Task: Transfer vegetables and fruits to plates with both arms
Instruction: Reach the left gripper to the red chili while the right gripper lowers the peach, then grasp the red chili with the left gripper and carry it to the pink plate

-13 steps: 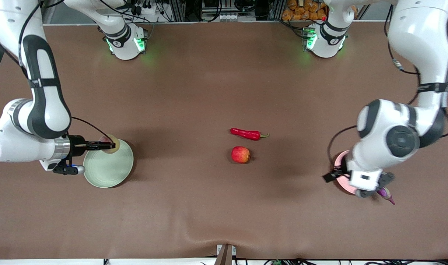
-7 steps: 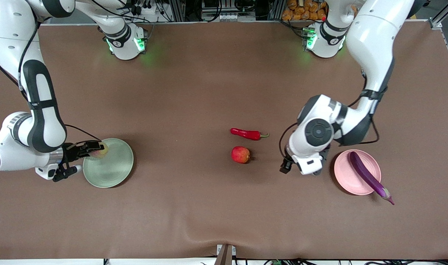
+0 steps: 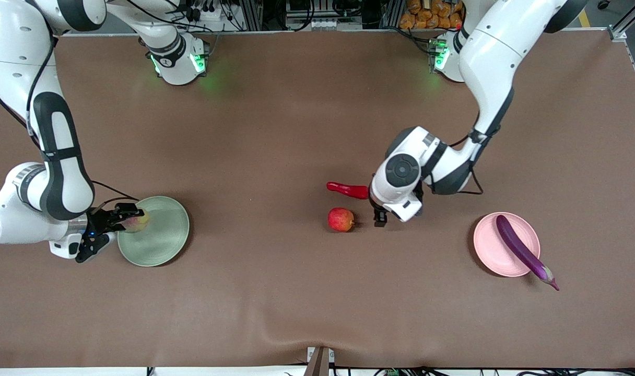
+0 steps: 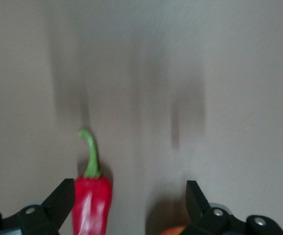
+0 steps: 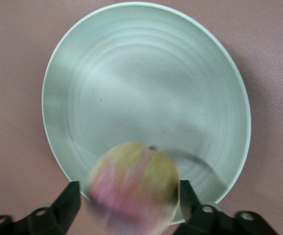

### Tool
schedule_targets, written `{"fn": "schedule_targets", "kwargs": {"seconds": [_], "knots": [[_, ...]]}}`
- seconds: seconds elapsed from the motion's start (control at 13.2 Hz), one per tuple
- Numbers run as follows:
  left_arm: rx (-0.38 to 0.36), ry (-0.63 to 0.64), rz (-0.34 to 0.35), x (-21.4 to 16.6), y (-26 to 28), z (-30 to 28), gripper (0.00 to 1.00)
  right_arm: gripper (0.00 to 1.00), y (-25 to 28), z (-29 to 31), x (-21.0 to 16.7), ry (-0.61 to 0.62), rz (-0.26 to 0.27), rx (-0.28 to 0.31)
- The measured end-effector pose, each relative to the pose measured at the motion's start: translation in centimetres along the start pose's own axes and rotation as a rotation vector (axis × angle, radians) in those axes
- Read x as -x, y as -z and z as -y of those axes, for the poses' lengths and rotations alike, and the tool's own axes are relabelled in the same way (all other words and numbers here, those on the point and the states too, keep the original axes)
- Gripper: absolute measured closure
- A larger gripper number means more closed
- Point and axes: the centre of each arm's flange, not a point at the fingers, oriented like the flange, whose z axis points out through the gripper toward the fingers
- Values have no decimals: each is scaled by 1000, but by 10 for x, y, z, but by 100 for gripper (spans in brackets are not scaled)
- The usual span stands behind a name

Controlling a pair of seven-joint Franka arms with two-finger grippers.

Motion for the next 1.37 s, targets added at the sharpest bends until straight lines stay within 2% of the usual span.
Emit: {"fn": "schedule_targets", "kwargs": {"seconds": [0.3, 0.68, 0.84, 1.06, 1.14, 1.37], "knots": [[4, 28, 7, 22, -13, 22, 0, 0, 6, 5, -6, -80, -4, -3], [-4, 26, 20, 24, -44, 43, 0, 0, -6, 42, -27, -331, 52, -54], [4, 23, 33, 25, -49, 46, 21, 0, -10, 55, -37, -411, 53, -68], [24, -1, 51, 32, -52, 50, 57, 0, -15, 77, -53, -528, 33, -133], [35, -22, 46, 33, -50, 49, 63, 0, -16, 90, -62, -567, 27, -154], [75, -130, 16, 17, -11, 31, 63, 0, -22, 136, -92, -707, 20, -227]]}}
